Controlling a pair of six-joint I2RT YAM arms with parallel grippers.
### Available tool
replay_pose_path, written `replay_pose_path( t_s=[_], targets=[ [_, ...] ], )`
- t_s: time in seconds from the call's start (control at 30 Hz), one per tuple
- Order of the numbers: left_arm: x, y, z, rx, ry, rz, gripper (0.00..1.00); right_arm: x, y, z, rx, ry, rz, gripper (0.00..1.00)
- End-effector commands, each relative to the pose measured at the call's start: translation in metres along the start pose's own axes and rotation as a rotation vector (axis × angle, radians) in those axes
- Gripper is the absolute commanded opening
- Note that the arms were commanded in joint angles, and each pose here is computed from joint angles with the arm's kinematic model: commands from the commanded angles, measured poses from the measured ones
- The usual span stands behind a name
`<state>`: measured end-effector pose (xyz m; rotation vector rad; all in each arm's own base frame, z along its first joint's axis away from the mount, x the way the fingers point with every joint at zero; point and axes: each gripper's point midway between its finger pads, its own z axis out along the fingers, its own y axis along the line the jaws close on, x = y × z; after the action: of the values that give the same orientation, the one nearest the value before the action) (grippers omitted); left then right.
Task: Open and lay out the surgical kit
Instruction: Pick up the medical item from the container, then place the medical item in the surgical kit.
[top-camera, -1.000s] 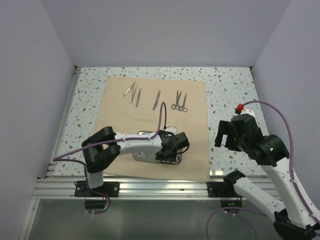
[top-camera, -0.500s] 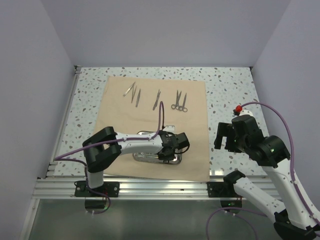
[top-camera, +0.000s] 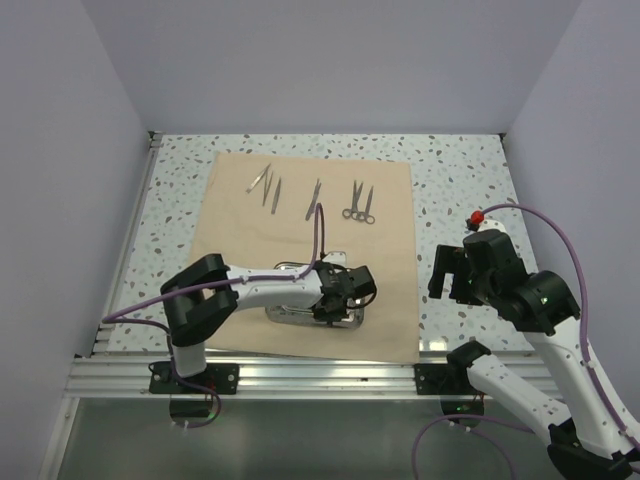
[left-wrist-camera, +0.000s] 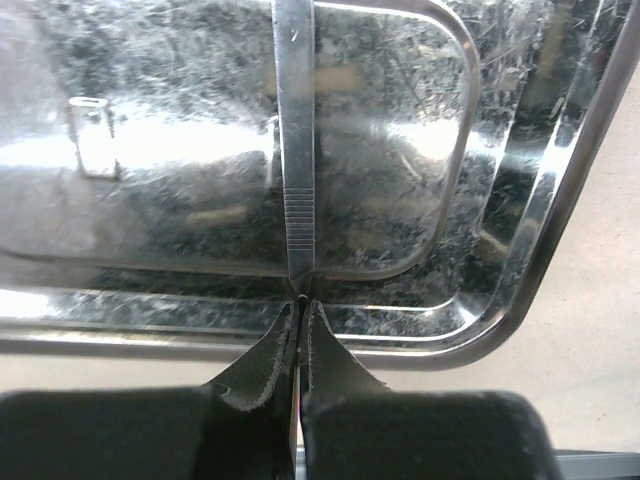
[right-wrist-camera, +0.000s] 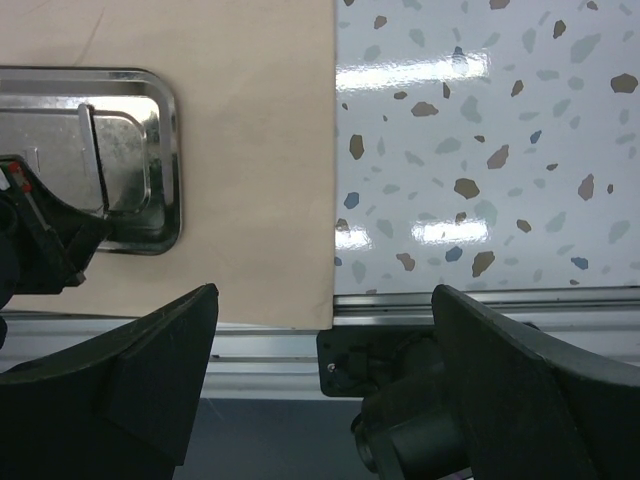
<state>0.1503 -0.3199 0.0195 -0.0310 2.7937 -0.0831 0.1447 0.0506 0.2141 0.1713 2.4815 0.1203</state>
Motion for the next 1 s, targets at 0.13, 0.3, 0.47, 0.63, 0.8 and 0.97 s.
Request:
replay_pose_path(
  t_s=[0.13, 0.3, 0.47, 0.63, 0.8, 0.97],
  targets=[
    [-0.05, 0.001, -0.073, -0.029, -0.139, 0.033, 0.0, 0.0, 0.0, 0.003, 0.009, 0.013, -0.019, 0.91],
    [-0.078, 0.001, -0.104, -0.026, -0.218, 0.044, 0.0, -0.003, 0.001, 0.005, 0.018, 0.007, -0.017, 0.91],
    [-0.124, 0.013, -0.109, -0.058, -0.3, 0.009, 0.0, -0.007, 0.004, 0.008, 0.025, 0.01, -0.005, 0.91],
    [-0.191, 0.023, -0.104, -0.042, -0.394, 0.005, 0.0, -0.01, 0.006, 0.012, 0.033, 0.017, 0.004, 0.91],
    [-0.275, 0.026, -0.087, 0.003, -0.512, 0.08, 0.0, -0.011, 0.005, 0.018, 0.063, 0.033, 0.009, 0.9],
    [-0.327, 0.024, -0.051, 0.042, -0.547, 0.166, 0.0, -0.013, 0.007, 0.025, 0.093, 0.054, 0.015, 0.9]
  ],
)
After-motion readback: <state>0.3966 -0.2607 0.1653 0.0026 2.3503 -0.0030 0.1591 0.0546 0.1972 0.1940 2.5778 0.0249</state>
